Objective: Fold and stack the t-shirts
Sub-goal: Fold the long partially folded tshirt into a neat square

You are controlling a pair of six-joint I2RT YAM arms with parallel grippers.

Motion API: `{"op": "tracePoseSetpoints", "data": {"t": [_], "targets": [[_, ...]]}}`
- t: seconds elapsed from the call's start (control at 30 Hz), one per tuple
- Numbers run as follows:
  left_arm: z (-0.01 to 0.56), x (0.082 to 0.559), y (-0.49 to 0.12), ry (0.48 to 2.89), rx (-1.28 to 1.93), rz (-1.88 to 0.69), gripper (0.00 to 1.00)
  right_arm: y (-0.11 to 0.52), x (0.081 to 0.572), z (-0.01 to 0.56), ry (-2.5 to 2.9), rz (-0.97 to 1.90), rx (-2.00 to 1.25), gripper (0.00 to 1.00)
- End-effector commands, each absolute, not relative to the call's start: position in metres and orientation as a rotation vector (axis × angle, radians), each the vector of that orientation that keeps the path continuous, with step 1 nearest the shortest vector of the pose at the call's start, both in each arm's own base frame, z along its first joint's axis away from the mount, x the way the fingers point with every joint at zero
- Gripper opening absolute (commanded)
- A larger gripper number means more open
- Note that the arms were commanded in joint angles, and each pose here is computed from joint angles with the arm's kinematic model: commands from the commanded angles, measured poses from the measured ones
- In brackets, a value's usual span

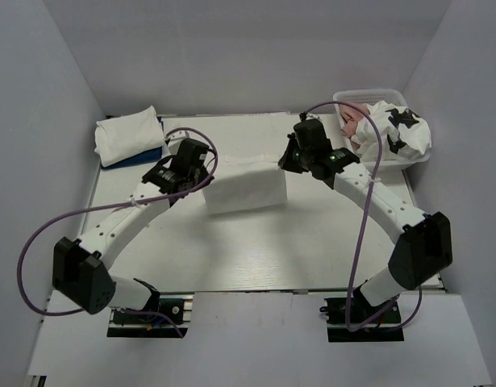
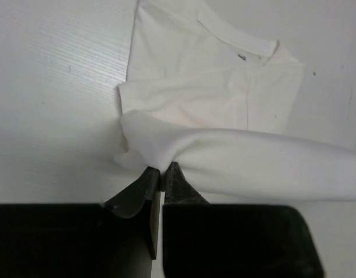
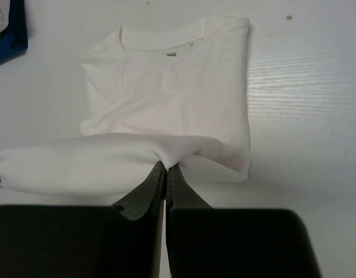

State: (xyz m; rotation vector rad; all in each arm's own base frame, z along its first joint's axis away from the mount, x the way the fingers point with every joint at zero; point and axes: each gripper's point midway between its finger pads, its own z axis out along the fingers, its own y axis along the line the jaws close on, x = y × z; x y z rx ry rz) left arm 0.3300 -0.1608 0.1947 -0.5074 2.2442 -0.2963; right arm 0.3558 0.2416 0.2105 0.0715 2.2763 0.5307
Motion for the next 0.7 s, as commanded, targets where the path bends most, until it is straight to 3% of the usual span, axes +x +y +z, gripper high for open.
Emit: {"op": "tracePoseSetpoints", "data": {"t": [0.0, 0.3, 0.67], "targets": [[0.208, 0.360, -0.140, 2.163, -0.568, -0.129, 0.00, 0.233, 0.392, 0.239, 2.188, 0.491, 0.139, 0.00], [0.196, 0.414, -0.130, 2.139, -0.616, -0.037, 0.00, 0.243, 0.454, 0.191, 2.283, 0.472, 0.132, 0.00], [0.131, 0.480, -0.139, 2.204, -0.622, 0.017, 0.01, 0.234, 0.508, 0.130, 2.324, 0.407, 0.225, 0.01]]}}
